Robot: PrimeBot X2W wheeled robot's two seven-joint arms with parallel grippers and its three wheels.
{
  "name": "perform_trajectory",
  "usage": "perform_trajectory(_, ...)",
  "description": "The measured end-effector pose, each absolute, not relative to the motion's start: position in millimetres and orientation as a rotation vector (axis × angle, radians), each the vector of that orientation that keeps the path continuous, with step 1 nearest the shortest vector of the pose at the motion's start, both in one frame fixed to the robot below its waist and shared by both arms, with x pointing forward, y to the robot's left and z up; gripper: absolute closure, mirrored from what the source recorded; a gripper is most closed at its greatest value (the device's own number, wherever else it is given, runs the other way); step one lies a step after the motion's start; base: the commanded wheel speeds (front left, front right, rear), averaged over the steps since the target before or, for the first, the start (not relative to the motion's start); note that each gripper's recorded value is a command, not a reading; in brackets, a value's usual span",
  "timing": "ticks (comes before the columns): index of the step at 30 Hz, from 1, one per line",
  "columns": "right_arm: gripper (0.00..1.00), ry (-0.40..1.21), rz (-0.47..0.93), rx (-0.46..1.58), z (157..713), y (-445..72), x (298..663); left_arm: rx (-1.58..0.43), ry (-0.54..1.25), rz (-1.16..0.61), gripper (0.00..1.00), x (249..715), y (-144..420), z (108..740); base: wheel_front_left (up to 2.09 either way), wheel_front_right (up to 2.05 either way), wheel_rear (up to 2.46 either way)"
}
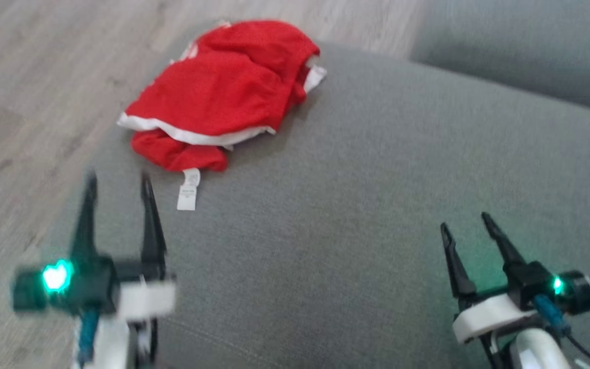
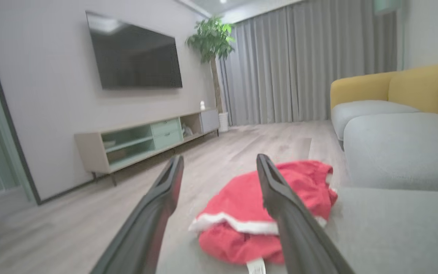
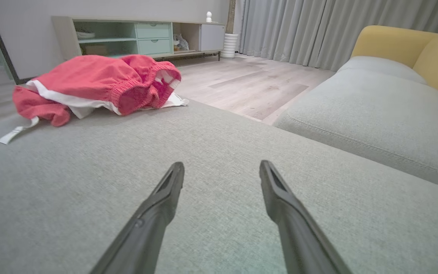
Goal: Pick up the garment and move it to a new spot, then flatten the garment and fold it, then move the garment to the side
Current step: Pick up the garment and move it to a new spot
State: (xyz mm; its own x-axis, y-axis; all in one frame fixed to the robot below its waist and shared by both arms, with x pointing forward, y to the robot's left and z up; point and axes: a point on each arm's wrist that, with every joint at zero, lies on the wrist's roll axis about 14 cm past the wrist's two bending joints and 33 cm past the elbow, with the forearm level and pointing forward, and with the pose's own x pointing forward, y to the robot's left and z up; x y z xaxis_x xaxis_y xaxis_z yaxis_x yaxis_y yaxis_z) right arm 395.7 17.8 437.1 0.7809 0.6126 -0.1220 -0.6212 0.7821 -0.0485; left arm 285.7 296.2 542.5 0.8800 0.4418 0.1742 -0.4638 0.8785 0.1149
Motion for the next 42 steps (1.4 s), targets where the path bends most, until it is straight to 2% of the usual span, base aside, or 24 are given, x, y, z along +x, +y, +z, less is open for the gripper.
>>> perform_trajectory(4,0.0,0.09,0.639,-0.121,430.3,11.2,418.0,0.257,-0.267,0.403,0.0,335.4,298.7,589.7,0.0,0.0,0.0)
perform_trajectory(7,0.0,0.08,0.619,-0.147,424.2,5.4,435.2,0.317,-0.278,0.338,0.0,377.1,303.4,600.5,0.0,0.0,0.0)
perform_trajectory(14,0.0,0.1,0.571,-0.216,390.9,-28.6,474.2,0.344,-0.081,0.239,0.0,483.0,320.5,558.0,0.0,0.0,0.0)
perform_trajectory(18,0.0,0.1,0.567,-0.232,375.8,-38.6,483.8,0.342,0.08,0.186,0.0,533.4,319.5,526.7,0.0,0.0,0.0)
perform_trajectory(21,0.0,0.087,0.572,-0.237,372.0,-40.2,488.0,0.324,0.292,0.184,0.0,543.3,324.9,476.2,0.0,0.0,0.0)
perform_trajectory(25,0.0,0.072,0.569,-0.243,371.6,-43.9,492.9,0.292,0.619,0.231,0.0,517.7,337.4,397.1,0.0,0.0,0.0)
perform_trajectory(29,0.0,0.061,0.557,-0.242,371.8,-47.9,497.2,0.273,0.672,0.228,0.0,516.0,334.7,375.3,0.0,0.0,0.0)
perform_trajectory(30,0.0,0.06,0.555,-0.242,371.5,-48.5,497.8,0.276,0.647,0.227,0.67,521.0,334.4,378.1,0.0,0.0,0.0)
perform_trajectory(31,0.0,0.059,0.554,-0.241,371.2,-48.8,498.1,0.278,0.622,0.223,1.0,525.8,333.4,381.3,0.0,0.0,0.0)
perform_trajectory(38,0.0,0.061,0.55,-0.245,373.8,-48.8,497.8,0.297,0.448,0.216,1.0,542.4,335.2,417.4,0.0,0.0,0.0)
perform_trajectory(42,0.0,0.057,0.541,-0.243,383.5,-47.2,496.5,0.344,0.301,0.21,1.0,556.7,337.8,467.6,0.0,0.0,0.0)
